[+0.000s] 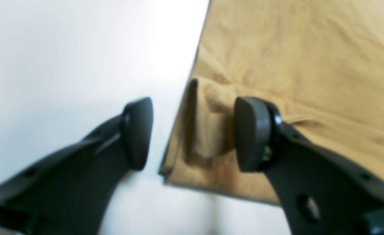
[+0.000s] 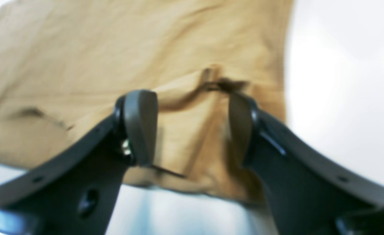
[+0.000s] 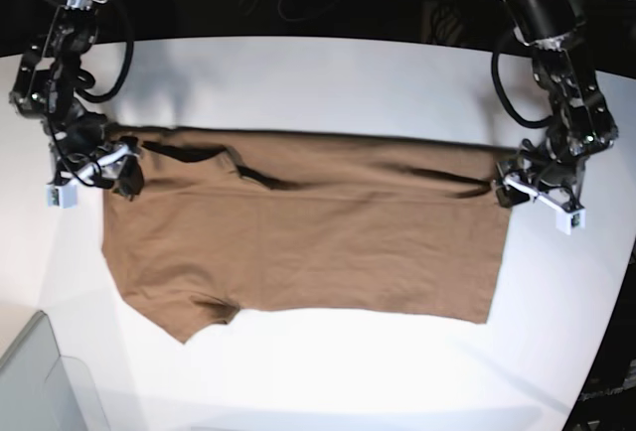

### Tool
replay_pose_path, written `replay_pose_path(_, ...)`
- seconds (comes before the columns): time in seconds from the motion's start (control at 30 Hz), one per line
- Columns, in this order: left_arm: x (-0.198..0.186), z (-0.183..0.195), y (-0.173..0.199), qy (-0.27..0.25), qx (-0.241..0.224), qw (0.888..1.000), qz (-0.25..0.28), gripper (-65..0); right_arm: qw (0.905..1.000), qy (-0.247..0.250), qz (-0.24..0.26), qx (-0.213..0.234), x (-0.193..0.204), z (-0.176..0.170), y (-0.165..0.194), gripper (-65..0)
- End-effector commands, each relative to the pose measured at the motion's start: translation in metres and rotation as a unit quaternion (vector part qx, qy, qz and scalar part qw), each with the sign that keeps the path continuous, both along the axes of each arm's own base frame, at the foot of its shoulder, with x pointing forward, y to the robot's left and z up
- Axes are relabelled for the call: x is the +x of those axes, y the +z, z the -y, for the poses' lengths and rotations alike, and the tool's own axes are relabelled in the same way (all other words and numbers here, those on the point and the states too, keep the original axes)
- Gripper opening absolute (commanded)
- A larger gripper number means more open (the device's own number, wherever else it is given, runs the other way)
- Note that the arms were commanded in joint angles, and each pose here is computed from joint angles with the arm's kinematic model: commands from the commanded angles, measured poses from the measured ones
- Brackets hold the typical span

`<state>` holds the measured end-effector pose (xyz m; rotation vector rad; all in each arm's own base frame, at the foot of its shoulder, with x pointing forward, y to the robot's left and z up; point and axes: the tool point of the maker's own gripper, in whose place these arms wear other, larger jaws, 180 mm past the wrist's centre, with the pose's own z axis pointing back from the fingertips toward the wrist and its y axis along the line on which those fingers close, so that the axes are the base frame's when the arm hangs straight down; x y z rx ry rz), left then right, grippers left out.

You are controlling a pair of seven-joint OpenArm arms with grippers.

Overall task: Layout the t-shirt on the table in an organized manner, then fold the t-shirt properly
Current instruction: 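Lay the folded edge down and open both grippers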

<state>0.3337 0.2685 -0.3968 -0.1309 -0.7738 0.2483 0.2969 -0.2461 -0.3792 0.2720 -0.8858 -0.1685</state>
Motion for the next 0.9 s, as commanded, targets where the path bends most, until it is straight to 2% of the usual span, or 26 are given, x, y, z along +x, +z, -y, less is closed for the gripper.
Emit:
replay_pose_path(0.0,0.013,-0.006,0.027,-0.002,0.013,0.999,0.042,-26.1,0.9996,-0.011,0.023,-0.011,0.001,0.014,0.013,-28.8)
replay_pose_path(0.17,-0.004,-0.002,0.034,-0.011,0.032,0.998,0.049,-26.0,0.9992,-0.034,0.011,-0.015,-0.016,0.030,0.006,-28.8)
replay_pose_path(0.37,-0.026,0.006,0.003,-0.008,0.015,1.000,0.009,-26.1,0.9986,-0.049,-0.003,-0.019,-0.032,0.040,0.000,-28.8)
replay_pose_path(0.5,-0.032,0.008,-0.015,-0.003,-0.001,1.000,-0.015,-26.1,0.9986,-0.049,-0.006,-0.020,-0.033,0.041,-0.002,-28.8)
replay_pose_path(0.67,-0.020,0.008,-0.016,0.004,-0.006,1.000,0.007,-26.1,0.9986,-0.049,-0.008,-0.019,-0.033,0.041,-0.003,-28.8)
replay_pose_path(0.77,-0.023,0.009,-0.024,0.005,-0.011,1.000,-0.005,-26.3,0.9986,-0.049,-0.009,-0.018,-0.034,0.041,-0.004,-29.0)
replay_pose_path(0.8,-0.024,0.009,-0.026,0.006,-0.013,1.000,-0.008,-27.6,0.9986,-0.049,-0.008,-0.019,-0.034,0.041,-0.003,-29.0)
replay_pose_path(0.87,-0.026,0.009,-0.029,0.007,-0.013,1.000,-0.010,-35.6,0.9986,-0.047,-0.008,-0.024,-0.033,0.044,-0.001,-29.0)
